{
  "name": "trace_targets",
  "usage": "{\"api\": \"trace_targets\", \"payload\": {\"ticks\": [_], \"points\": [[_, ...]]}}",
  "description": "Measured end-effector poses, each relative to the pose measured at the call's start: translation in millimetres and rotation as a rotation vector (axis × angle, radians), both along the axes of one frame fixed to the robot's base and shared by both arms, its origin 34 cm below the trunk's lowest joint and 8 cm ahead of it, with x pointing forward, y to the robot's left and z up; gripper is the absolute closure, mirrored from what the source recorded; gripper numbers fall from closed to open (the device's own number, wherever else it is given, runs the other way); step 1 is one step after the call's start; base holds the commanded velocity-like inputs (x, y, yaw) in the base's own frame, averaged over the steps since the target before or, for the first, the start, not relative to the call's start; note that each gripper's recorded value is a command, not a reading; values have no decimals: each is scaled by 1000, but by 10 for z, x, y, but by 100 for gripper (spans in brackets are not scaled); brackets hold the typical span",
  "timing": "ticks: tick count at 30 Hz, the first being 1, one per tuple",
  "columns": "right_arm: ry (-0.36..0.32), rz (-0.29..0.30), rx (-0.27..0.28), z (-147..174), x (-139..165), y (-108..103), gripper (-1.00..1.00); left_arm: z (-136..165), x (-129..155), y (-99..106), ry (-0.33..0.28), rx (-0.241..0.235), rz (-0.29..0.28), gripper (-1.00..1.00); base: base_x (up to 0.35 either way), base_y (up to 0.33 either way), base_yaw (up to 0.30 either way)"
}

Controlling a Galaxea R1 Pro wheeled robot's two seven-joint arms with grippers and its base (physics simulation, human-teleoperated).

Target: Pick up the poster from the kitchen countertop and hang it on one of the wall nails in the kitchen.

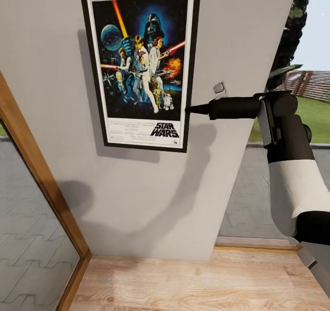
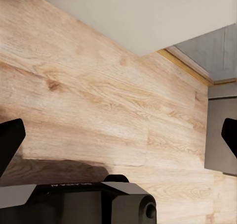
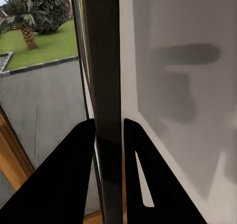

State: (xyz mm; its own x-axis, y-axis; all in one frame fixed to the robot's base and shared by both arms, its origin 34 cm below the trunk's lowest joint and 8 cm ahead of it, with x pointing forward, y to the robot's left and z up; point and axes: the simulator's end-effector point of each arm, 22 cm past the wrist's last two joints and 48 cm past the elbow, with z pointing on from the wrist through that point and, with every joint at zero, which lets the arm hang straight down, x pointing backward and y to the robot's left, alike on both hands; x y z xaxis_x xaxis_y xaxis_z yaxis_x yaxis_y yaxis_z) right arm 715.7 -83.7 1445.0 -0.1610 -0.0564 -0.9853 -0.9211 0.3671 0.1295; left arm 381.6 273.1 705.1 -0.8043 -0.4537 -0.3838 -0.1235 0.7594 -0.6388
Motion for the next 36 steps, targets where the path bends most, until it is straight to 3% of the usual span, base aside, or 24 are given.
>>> {"api": "trace_targets", "payload": {"ticks": [36], "points": [[2,-8,-1,-5,18,-9,100,0,0,0,0,0,0,-100,0,0,0]]}}
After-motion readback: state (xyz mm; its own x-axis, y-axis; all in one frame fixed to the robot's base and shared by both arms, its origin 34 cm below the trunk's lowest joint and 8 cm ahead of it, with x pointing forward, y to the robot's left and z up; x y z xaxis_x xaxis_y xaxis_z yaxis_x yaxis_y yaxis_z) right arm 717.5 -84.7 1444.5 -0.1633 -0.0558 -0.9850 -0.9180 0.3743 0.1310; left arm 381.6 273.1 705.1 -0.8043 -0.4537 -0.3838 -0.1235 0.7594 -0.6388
